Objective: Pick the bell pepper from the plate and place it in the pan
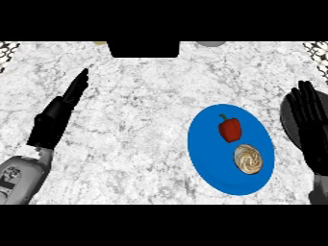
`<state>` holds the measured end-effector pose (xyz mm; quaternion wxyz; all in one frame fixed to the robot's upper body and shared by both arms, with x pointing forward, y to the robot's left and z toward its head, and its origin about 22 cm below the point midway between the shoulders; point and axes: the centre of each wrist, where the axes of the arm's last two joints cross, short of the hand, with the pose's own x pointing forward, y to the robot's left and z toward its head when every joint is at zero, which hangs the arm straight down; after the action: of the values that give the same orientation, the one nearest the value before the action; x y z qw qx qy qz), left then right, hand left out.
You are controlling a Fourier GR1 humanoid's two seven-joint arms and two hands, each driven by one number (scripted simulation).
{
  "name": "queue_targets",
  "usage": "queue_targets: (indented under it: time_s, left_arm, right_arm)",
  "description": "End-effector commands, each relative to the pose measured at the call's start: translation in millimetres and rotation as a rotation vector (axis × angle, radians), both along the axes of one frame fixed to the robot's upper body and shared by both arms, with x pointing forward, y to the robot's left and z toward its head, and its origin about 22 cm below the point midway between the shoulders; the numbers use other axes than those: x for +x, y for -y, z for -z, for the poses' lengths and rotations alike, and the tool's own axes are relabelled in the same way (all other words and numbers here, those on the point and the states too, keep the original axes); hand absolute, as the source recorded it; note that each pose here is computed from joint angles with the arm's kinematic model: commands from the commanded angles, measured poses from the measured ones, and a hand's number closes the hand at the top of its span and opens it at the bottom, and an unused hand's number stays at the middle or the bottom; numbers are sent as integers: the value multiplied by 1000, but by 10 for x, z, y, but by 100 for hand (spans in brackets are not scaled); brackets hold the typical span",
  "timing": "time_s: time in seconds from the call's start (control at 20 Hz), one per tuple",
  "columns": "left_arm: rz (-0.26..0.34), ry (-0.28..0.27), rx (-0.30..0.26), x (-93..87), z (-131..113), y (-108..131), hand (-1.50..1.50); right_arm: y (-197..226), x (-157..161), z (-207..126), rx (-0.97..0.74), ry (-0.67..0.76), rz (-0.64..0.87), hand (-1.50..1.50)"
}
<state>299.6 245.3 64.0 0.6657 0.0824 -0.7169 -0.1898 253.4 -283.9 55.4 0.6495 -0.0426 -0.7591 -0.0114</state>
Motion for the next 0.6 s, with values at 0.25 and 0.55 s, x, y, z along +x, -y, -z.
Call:
queue_targets:
  time_s: [0.25,0.55]
  left_arm:
    - [30,-48,-41,-98,48,102,0]
    - [14,-122,-97,-194,153,-22,0]
  right_arm:
    - [623,703,-82,-166,-393,100,-150]
    - [349,551,643,-586,-345,328,-150]
